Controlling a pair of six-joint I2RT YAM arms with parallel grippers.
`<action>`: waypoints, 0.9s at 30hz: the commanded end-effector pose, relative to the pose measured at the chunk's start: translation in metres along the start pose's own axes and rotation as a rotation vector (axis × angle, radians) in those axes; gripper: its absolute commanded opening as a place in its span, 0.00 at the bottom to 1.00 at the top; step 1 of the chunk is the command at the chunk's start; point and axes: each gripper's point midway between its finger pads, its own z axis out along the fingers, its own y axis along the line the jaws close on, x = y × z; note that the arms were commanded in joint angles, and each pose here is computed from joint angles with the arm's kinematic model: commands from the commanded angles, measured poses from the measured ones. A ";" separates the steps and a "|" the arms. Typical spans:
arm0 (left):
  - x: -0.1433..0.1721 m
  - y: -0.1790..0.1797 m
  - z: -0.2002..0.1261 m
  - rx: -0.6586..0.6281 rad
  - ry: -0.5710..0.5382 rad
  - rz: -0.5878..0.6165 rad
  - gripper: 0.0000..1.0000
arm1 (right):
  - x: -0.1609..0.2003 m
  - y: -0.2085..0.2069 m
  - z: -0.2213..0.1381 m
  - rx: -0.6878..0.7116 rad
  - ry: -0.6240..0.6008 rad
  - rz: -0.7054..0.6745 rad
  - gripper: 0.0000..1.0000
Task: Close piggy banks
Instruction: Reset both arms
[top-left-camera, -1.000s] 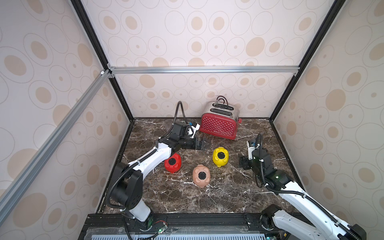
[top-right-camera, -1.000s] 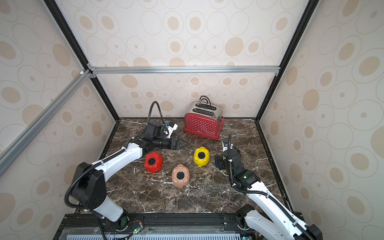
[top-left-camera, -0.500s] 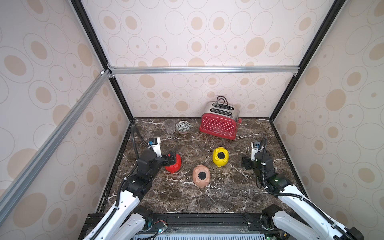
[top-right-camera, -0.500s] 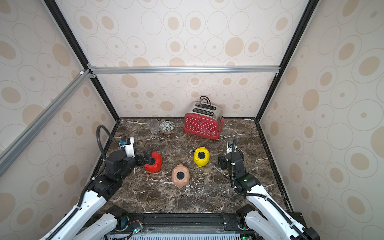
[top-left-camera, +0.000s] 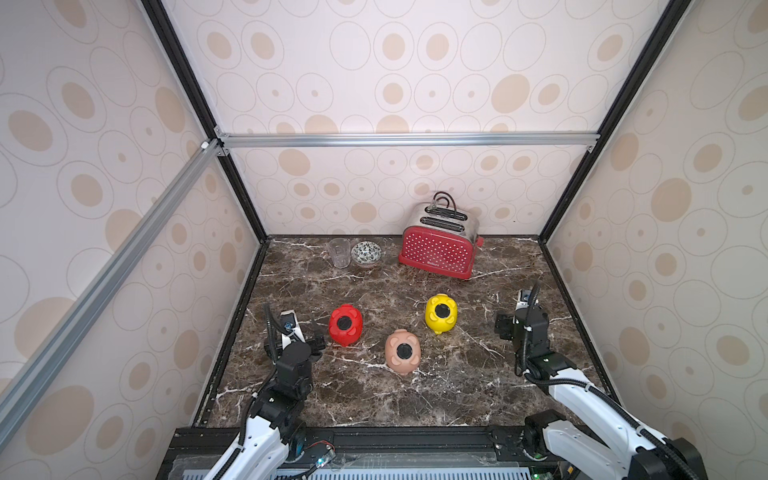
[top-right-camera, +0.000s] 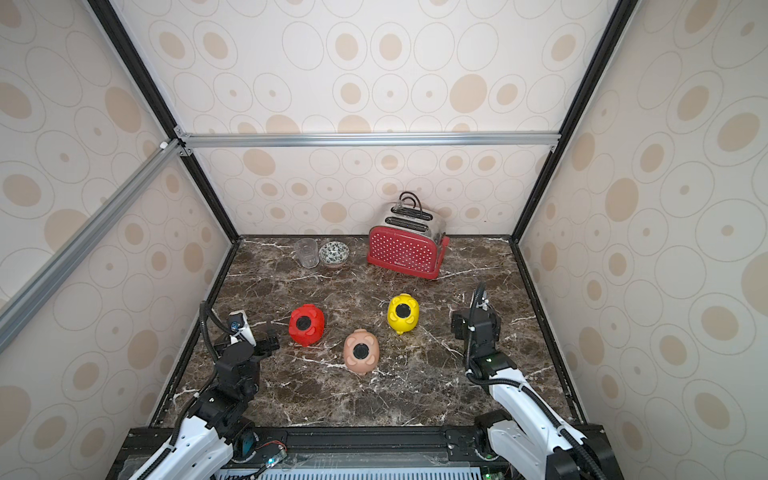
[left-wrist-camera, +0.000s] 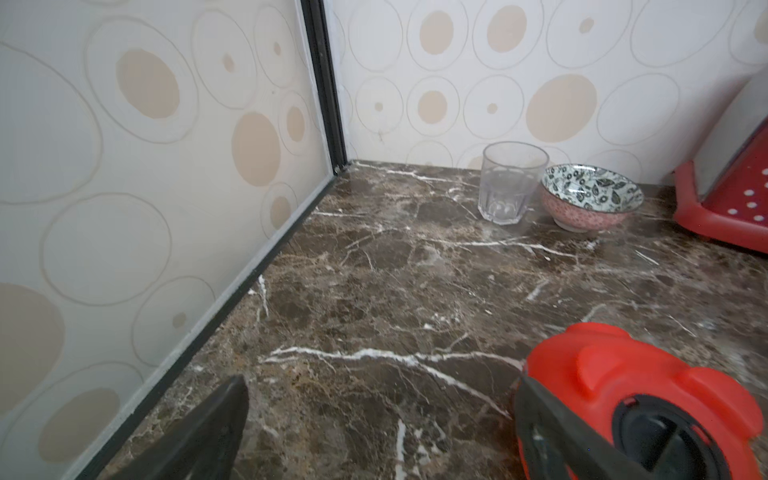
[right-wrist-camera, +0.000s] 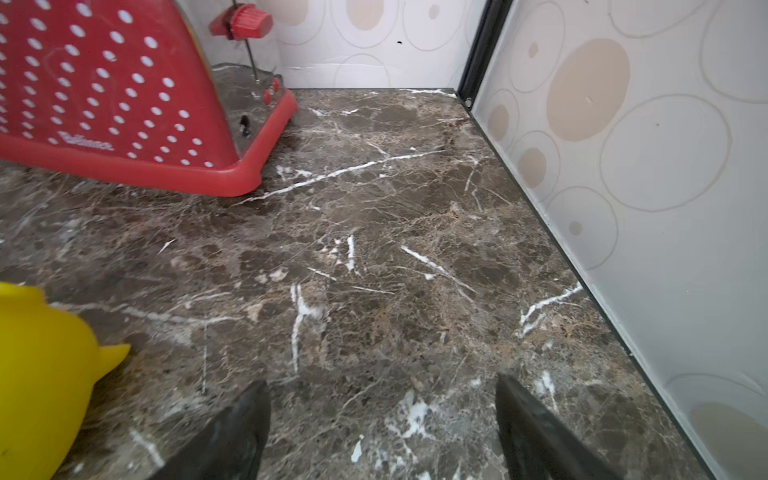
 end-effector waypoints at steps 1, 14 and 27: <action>-0.021 0.008 0.012 -0.078 -0.102 0.038 0.99 | 0.001 -0.005 0.014 0.007 -0.046 0.059 0.86; 0.007 0.007 0.109 -0.029 0.038 0.009 0.99 | -0.004 0.000 0.059 -0.006 -0.214 0.052 0.83; 0.036 -0.019 0.151 0.105 0.149 0.057 0.99 | 0.007 0.020 0.092 -0.073 -0.077 -0.018 0.84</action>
